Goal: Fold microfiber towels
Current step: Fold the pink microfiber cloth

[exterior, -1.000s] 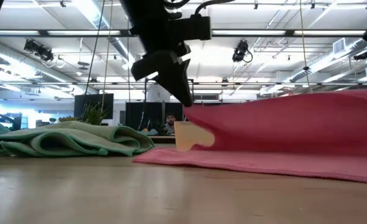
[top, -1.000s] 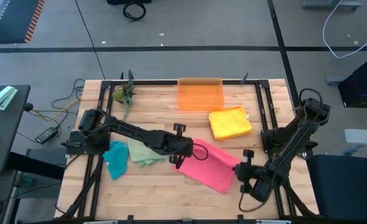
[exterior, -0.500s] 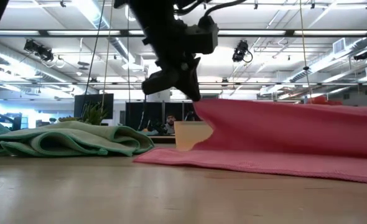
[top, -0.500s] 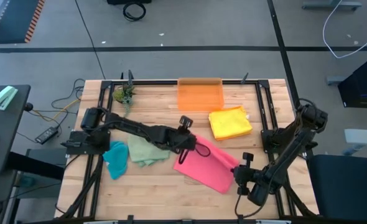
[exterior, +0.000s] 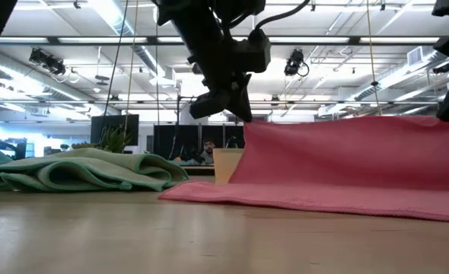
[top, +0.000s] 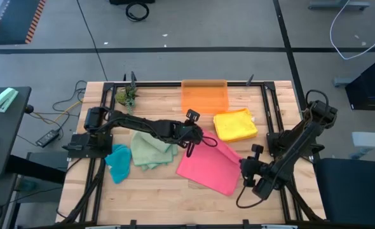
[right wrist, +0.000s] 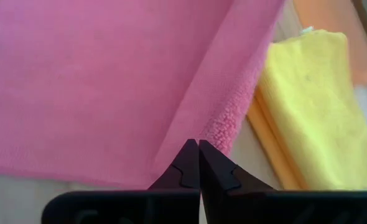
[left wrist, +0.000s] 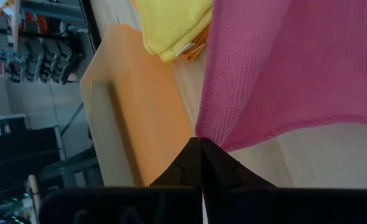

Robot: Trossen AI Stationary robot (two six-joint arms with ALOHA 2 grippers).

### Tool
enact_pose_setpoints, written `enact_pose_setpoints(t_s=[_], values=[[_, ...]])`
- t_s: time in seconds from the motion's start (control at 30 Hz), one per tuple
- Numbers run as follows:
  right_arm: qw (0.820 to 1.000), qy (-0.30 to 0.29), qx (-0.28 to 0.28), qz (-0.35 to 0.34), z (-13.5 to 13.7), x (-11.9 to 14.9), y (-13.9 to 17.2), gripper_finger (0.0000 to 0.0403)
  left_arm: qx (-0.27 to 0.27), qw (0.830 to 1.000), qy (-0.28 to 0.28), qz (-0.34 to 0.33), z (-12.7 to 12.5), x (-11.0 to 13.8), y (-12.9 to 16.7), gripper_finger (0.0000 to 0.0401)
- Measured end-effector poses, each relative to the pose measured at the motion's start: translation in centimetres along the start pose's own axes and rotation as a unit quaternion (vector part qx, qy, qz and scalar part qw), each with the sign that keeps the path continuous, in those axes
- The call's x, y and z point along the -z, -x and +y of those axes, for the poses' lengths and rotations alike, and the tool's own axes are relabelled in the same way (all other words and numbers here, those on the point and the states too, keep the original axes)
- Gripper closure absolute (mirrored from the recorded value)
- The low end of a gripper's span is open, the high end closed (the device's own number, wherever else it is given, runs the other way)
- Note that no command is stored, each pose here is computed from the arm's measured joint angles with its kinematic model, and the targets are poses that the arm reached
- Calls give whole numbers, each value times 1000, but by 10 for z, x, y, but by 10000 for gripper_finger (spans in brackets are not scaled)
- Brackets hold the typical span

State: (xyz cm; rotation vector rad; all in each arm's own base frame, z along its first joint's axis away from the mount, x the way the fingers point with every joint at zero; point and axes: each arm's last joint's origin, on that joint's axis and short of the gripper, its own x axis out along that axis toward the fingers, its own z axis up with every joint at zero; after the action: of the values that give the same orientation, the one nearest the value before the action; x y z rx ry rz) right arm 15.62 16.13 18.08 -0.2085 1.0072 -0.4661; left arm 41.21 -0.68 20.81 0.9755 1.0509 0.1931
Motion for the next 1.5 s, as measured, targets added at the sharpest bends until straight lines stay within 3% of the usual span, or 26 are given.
enact_pose_setpoints(t_s=[0.2,0.6,0.8,1.0,1.13,1.23,1.5], values=[[1000,-17,15,7,-4,1,-1,402,-3,1000,-14,10,8,8,-8,398],[998,-44,45,8,-10,3,0,402,31,999,41,-16,16,14,-16,399],[1000,-24,14,-6,-2,5,3,402,95,992,81,-14,-12,2,3,399],[997,-13,-64,-45,17,5,12,402,133,987,90,-10,-46,-14,32,399],[991,-22,-113,-71,30,2,16,402,163,978,128,-1,-66,-21,44,400],[988,-28,-133,-75,42,1,12,402,170,974,149,3,-79,-26,48,399],[985,-35,-160,-60,73,8,-7,402,184,973,139,18,-111,-34,53,400]])
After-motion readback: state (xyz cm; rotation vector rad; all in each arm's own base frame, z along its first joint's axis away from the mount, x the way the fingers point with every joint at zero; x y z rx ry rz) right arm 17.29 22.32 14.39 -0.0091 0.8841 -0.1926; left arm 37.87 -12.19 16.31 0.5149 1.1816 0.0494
